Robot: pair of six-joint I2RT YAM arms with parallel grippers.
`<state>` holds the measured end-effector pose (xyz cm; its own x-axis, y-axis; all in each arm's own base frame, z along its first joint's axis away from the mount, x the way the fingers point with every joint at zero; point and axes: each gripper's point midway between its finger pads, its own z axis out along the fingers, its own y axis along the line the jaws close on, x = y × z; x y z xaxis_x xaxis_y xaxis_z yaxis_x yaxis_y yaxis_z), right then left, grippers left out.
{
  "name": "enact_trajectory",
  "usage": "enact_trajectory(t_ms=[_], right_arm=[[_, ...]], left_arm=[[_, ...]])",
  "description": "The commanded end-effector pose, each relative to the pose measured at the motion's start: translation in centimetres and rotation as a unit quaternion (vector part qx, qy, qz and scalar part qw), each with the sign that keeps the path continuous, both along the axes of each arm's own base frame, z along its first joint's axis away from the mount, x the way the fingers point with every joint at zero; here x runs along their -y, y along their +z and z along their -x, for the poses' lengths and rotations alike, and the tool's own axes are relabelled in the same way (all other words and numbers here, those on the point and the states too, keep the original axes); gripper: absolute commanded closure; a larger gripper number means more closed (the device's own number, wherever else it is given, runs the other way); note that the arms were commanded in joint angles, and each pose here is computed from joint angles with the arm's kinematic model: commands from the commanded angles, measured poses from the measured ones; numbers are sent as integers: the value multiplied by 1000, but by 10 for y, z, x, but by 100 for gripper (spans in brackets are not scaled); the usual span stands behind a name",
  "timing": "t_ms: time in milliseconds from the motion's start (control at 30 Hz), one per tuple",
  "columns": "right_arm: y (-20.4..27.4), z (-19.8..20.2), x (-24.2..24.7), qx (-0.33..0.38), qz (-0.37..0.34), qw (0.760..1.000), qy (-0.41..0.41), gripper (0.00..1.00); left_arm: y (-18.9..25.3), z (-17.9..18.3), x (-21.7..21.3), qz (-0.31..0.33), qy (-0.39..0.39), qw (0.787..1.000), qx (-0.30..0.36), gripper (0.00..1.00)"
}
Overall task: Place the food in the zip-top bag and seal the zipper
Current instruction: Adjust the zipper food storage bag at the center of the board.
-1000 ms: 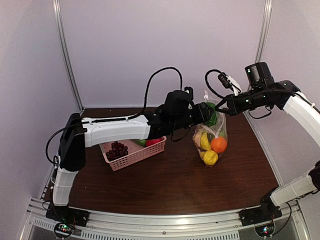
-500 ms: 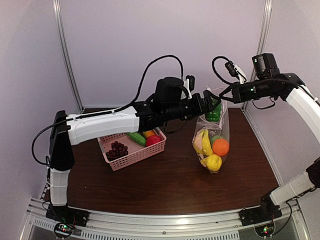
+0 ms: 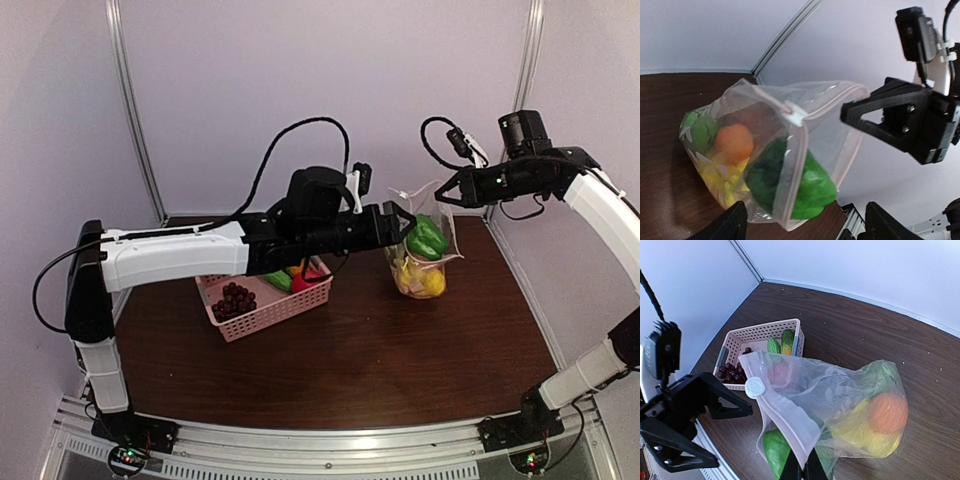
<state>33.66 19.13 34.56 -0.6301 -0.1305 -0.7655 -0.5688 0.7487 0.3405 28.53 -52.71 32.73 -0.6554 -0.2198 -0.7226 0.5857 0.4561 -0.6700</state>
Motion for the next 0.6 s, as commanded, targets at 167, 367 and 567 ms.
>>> enact_trajectory(t_ms=[167,367,567], right_arm=[[14,5,-3,19,-25,999,11,100],[11,6,-2,18,-24,1000,9,100],[12,6,1,24,-18,1000,4,100]], left_arm=[[-37,-5,3,-35,14,999,-6,43],[-53,-4,20,-38,-10,999,-16,52],[-57,-5,18,-48,-7,999,-14,85]])
